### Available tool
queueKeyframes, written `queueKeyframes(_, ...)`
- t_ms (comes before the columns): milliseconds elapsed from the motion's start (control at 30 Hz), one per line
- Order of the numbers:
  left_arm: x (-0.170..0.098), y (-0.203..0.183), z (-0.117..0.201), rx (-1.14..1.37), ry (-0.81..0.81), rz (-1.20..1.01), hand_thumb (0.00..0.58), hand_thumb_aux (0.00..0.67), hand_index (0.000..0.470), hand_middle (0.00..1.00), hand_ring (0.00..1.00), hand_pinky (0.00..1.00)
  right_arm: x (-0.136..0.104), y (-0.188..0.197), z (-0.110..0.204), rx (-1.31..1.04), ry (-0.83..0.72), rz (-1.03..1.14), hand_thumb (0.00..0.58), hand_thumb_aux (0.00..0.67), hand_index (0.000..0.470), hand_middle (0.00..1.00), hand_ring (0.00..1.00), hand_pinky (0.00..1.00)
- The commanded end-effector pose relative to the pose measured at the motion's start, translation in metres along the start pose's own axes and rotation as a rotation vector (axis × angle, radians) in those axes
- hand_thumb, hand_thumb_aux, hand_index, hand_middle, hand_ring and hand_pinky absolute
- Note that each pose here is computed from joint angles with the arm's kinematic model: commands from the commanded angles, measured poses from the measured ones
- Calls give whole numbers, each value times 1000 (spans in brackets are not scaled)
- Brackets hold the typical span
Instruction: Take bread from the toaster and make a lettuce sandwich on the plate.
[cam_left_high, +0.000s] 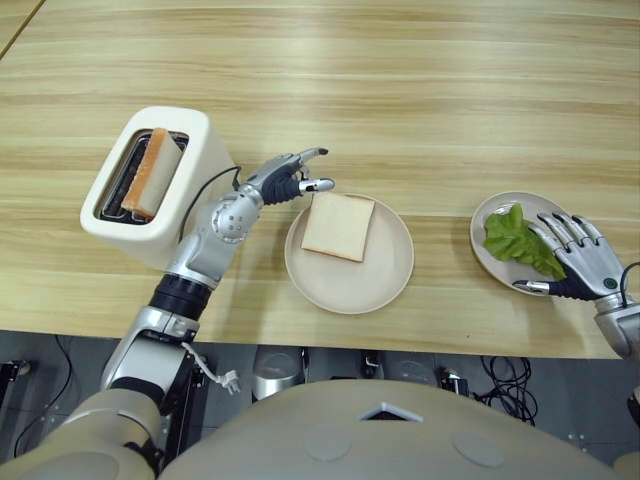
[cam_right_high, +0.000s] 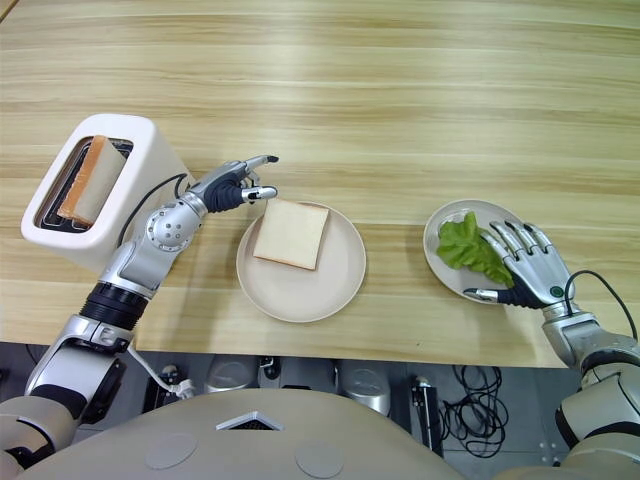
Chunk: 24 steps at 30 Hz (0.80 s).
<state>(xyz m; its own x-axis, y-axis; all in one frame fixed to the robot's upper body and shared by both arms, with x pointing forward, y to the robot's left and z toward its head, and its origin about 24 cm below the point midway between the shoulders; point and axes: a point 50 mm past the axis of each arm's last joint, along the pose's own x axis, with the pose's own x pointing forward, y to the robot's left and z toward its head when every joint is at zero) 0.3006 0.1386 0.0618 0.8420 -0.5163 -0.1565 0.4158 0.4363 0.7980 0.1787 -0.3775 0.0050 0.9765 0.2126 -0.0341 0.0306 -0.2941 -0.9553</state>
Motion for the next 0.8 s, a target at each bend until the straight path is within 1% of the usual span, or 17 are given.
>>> queueKeyframes(33, -3, -4, -5, -8, 28, -6, 0, 0, 0, 1000, 1000, 1000, 2, 2, 2, 24, 13, 18, 466, 373, 256, 0, 0, 0)
queueKeyframes(67, -3, -5, -5, -9, 30, -8, 0, 0, 0, 1000, 1000, 1000, 2, 2, 2, 28, 12, 16, 493, 410, 281, 0, 0, 0)
queueKeyframes(100, -3, -5, -5, -8, 31, -10, 0, 0, 0, 1000, 1000, 1000, 3, 1, 2, 31, 11, 13, 493, 410, 281, 0, 0, 0)
queueKeyframes(167, -3, -6, -5, -9, 31, -11, 0, 0, 0, 1000, 1000, 1000, 5, 1, 3, 37, 9, 8, 508, 434, 298, 0, 0, 0)
queueKeyframes(233, -3, -6, -5, -7, 31, -11, 0, 0, 0, 1000, 1000, 1000, 5, 1, 3, 41, 11, 7, 508, 434, 298, 0, 0, 0)
queueKeyframes(367, -2, -5, -4, -9, 26, -7, 0, 0, 0, 1000, 1000, 1000, 9, 0, 6, 56, 5, 0, 530, 473, 325, 0, 0, 0)
queueKeyframes(433, -1, -5, -4, -10, 25, -8, 0, 0, 0, 1000, 1000, 1000, 9, 2, 7, 62, 4, 5, 551, 520, 357, 0, 0, 0)
queueKeyframes(500, -1, -6, -4, -11, 25, -10, 0, 0, 0, 1000, 1000, 1000, 9, 3, 8, 64, 5, 8, 572, 591, 406, 0, 0, 0)
queueKeyframes(533, -1, -6, -4, -11, 26, -10, 0, 0, 0, 1000, 1000, 1000, 10, 2, 9, 67, 3, 7, 580, 670, 460, 0, 0, 0)
queueKeyframes(800, -2, -6, -5, -14, 28, -9, 0, 0, 0, 1000, 1000, 1000, 20, -4, 8, 123, 24, -35, 580, 670, 460, 0, 0, 0)
